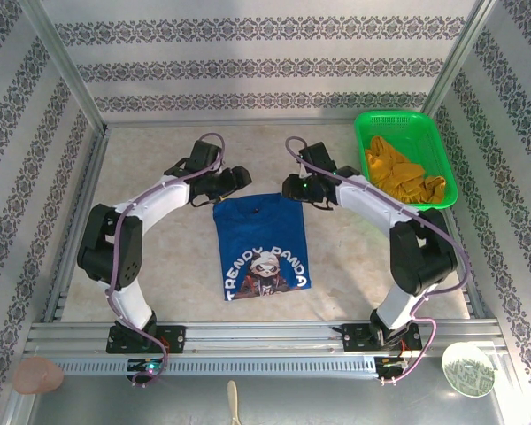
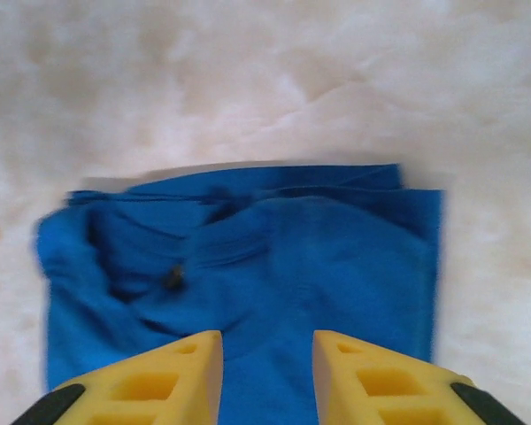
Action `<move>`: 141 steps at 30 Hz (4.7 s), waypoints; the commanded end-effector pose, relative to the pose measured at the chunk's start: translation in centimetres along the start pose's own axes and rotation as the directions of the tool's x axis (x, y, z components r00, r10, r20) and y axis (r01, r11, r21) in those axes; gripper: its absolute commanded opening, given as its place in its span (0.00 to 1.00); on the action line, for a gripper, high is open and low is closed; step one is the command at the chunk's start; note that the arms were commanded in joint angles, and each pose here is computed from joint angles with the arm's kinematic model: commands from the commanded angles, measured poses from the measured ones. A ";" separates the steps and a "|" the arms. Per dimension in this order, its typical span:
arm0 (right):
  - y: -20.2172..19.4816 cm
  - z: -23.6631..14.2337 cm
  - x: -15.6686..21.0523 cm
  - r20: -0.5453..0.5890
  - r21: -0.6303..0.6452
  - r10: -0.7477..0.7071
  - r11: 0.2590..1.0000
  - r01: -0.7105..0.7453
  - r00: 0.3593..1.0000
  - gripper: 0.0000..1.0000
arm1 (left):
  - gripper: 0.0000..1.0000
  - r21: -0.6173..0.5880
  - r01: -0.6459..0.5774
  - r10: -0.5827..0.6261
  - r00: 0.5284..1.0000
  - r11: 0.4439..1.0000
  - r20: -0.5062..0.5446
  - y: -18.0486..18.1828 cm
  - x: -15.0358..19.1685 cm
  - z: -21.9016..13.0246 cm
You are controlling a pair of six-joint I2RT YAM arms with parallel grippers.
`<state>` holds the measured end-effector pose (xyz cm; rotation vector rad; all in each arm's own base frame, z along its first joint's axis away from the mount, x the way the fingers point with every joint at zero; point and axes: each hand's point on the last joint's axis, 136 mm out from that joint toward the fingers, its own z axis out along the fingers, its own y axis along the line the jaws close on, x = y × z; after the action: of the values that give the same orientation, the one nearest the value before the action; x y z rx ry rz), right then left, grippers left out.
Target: Fold the inside-out t-shirt
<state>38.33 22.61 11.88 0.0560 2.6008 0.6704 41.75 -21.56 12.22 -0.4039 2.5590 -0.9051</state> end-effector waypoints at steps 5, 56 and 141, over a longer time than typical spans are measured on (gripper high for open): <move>-1.4 5.6 3.2 -0.067 -0.166 0.268 0.947 -0.275 0.961 0.26 | 0.77 -0.060 -0.009 0.003 0.995 0.998 -0.095 3.9 2.8 4.3; -5.0 -7.4 5.4 0.078 -0.040 0.109 0.994 -0.106 0.991 0.77 | 1.00 -0.135 -0.015 0.019 0.999 0.991 0.027 8.4 -0.7 -2.9; -8.0 6.8 5.2 -0.177 -0.018 0.273 0.960 -0.280 0.946 0.45 | 0.46 0.223 0.000 0.007 0.999 0.975 -0.031 1.6 6.1 6.7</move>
<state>37.78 19.67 2.54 0.3239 2.7363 0.8590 39.11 -20.52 3.18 -0.5084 2.5522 -0.8552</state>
